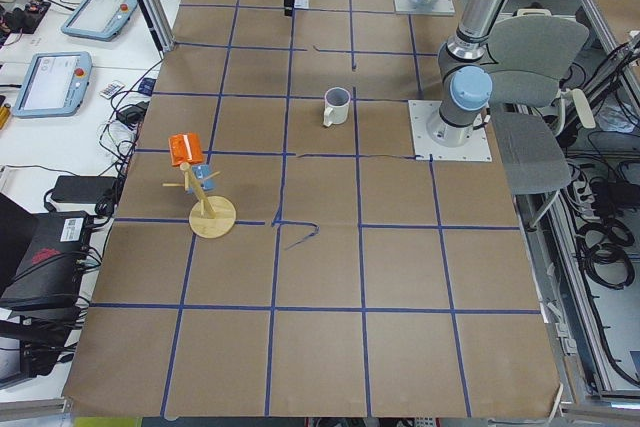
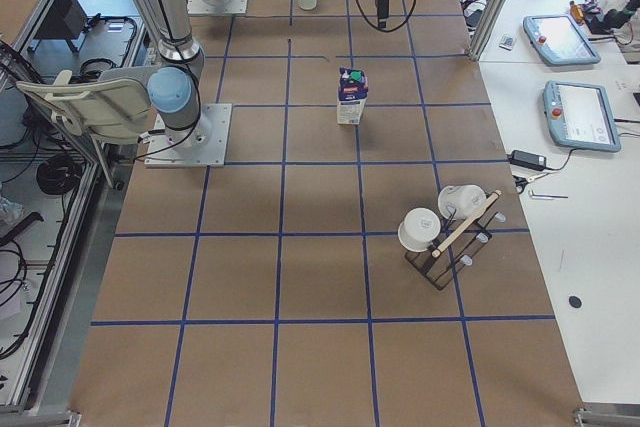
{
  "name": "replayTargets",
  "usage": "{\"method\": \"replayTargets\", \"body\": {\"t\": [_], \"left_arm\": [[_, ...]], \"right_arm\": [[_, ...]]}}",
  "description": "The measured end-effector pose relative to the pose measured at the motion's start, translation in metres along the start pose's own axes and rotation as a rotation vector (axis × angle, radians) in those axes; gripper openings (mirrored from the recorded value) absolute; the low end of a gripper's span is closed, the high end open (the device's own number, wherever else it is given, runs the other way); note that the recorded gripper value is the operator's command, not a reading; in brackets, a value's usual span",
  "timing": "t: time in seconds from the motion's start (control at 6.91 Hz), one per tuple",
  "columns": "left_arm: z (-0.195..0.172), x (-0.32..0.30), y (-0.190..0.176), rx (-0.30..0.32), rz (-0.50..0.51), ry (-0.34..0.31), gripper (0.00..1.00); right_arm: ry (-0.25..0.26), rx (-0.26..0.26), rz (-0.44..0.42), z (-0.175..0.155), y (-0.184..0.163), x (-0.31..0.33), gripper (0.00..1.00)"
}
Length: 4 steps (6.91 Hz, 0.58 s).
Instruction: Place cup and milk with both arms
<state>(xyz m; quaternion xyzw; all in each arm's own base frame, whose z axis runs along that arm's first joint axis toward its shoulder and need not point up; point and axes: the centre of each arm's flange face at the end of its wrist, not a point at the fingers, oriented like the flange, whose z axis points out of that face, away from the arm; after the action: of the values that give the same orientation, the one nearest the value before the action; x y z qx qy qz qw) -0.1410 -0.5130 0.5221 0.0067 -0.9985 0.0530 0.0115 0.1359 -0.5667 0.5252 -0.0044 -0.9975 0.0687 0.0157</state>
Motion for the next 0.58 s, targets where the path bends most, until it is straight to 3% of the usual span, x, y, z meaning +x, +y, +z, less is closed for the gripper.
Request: {"method": "replayTargets", "body": {"t": [0.58], "left_arm": [[-0.001,-0.001,0.0,0.001,-0.001,0.0,1.0]], "right_arm": [[-0.008,-0.028,-0.026,0.016,0.005,-0.03,1.0]]}}
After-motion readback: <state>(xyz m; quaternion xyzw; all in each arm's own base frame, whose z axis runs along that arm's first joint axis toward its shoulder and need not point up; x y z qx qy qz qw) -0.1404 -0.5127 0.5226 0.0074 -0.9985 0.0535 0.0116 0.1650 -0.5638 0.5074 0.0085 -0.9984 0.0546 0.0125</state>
